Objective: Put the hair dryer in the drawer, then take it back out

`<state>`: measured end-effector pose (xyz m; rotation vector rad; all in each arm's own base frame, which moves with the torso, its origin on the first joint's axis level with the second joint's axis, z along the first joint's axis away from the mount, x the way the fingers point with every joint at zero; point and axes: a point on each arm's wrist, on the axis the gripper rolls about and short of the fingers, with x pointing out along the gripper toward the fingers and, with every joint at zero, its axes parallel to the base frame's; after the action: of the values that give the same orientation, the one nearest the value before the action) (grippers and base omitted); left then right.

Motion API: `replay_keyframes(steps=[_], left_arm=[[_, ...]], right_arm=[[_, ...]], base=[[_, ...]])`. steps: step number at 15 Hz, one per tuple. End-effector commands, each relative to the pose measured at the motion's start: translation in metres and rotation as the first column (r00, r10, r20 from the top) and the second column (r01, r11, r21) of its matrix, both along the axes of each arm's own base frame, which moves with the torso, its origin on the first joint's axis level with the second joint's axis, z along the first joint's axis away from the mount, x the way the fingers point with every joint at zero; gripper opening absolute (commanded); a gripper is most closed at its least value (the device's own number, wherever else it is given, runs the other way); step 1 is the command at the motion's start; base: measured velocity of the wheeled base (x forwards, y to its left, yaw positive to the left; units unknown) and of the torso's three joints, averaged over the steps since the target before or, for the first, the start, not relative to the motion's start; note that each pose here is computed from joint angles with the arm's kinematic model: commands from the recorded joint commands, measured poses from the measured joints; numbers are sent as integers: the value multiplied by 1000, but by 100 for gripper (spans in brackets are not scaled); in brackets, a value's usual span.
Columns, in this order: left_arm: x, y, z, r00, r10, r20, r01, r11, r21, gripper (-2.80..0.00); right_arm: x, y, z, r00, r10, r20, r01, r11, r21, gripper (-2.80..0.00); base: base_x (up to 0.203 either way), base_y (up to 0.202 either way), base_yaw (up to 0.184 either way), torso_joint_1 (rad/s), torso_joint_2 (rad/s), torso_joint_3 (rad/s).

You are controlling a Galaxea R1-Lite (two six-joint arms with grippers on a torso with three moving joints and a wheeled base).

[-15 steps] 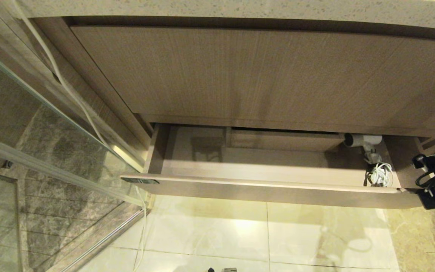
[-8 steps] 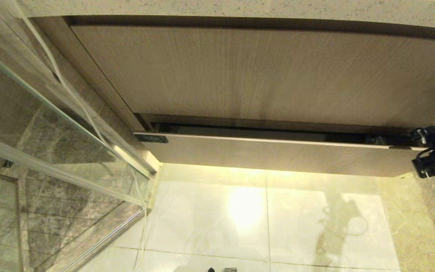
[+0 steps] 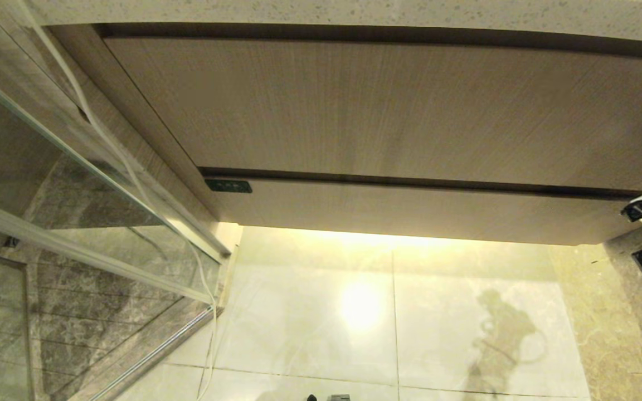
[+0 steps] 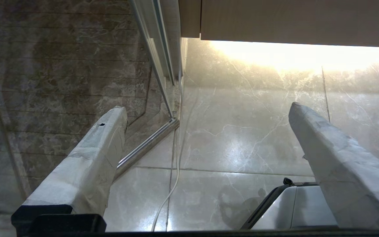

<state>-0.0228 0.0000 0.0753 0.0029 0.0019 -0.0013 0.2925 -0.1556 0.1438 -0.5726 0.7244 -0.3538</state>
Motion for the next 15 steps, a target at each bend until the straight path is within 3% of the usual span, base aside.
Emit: replay_keyframes(steps=[1,8,12,15], left_arm=[[0,0,0,1000,0,0,0,1000,0,0],[0,0,0,1000,0,-1,0,1000,0,0],[0,0,0,1000,0,0,0,1000,0,0],[0,0,0,1000,0,0,0,1000,0,0]], right_arm=[[-13,6,14,1000,0,20,0,1000,-14,-280],[-55,34,55,999,32,33,-31,999,-34,-280],[-103,57,85,997,75,-16,-76,990,-118,-280],[-147,78,95,996,58,-64,-69,978,-198,-280]], base=[[0,0,0,0,0,0],[0,0,0,0,0,0],[0,0,0,0,0,0],[0,0,0,0,0,0]])
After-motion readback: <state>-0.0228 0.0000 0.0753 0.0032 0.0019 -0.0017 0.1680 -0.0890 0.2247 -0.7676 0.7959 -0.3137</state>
